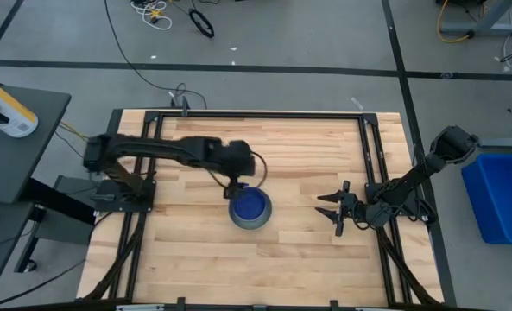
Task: Nest bowls inside each other
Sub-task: Return to Home Position
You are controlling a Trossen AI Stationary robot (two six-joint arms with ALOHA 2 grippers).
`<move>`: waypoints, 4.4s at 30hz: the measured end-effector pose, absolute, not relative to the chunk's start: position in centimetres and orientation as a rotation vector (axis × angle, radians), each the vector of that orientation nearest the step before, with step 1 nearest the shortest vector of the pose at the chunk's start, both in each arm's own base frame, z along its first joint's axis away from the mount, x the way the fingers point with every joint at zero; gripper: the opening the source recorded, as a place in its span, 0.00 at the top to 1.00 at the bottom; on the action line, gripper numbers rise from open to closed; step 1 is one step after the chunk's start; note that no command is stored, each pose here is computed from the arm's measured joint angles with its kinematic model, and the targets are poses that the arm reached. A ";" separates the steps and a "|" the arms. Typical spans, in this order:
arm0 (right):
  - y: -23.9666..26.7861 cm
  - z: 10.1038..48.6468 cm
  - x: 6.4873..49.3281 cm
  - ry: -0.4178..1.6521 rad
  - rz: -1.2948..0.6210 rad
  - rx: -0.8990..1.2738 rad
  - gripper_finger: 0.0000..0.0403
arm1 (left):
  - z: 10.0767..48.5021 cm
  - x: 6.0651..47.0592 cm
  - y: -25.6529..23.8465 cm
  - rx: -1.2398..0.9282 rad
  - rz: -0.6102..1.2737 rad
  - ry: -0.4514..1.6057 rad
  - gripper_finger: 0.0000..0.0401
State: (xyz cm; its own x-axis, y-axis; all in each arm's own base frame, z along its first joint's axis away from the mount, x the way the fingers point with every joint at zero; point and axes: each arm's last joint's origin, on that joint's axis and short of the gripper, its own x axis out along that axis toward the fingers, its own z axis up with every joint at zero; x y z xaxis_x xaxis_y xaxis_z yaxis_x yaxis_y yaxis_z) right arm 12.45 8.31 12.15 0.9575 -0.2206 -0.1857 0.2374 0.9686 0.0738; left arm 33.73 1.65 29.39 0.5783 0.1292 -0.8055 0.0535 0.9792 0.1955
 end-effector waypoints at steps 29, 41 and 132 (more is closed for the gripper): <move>12.1 16.0 12.3 0.052 0.312 0.076 0.56 | 29.1 14.6 -5.3 0.020 -0.012 0.610 0.21; 12.3 17.1 12.5 -0.016 0.318 0.093 0.49 | 30.0 13.0 -8.1 0.140 -0.394 0.445 0.22; 11.5 18.0 8.2 -0.171 0.388 0.017 0.48 | 16.5 10.3 0.1 -0.103 -0.269 0.035 0.32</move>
State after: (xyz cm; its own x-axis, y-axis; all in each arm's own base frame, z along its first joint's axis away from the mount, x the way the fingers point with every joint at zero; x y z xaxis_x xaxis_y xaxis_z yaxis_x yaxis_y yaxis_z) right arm 8.23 11.46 17.99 0.9113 0.3752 0.1693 -0.3781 0.9256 -0.0158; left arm 10.26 0.08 16.50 0.9634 -0.2672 -0.0207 0.2636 0.9588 -0.1060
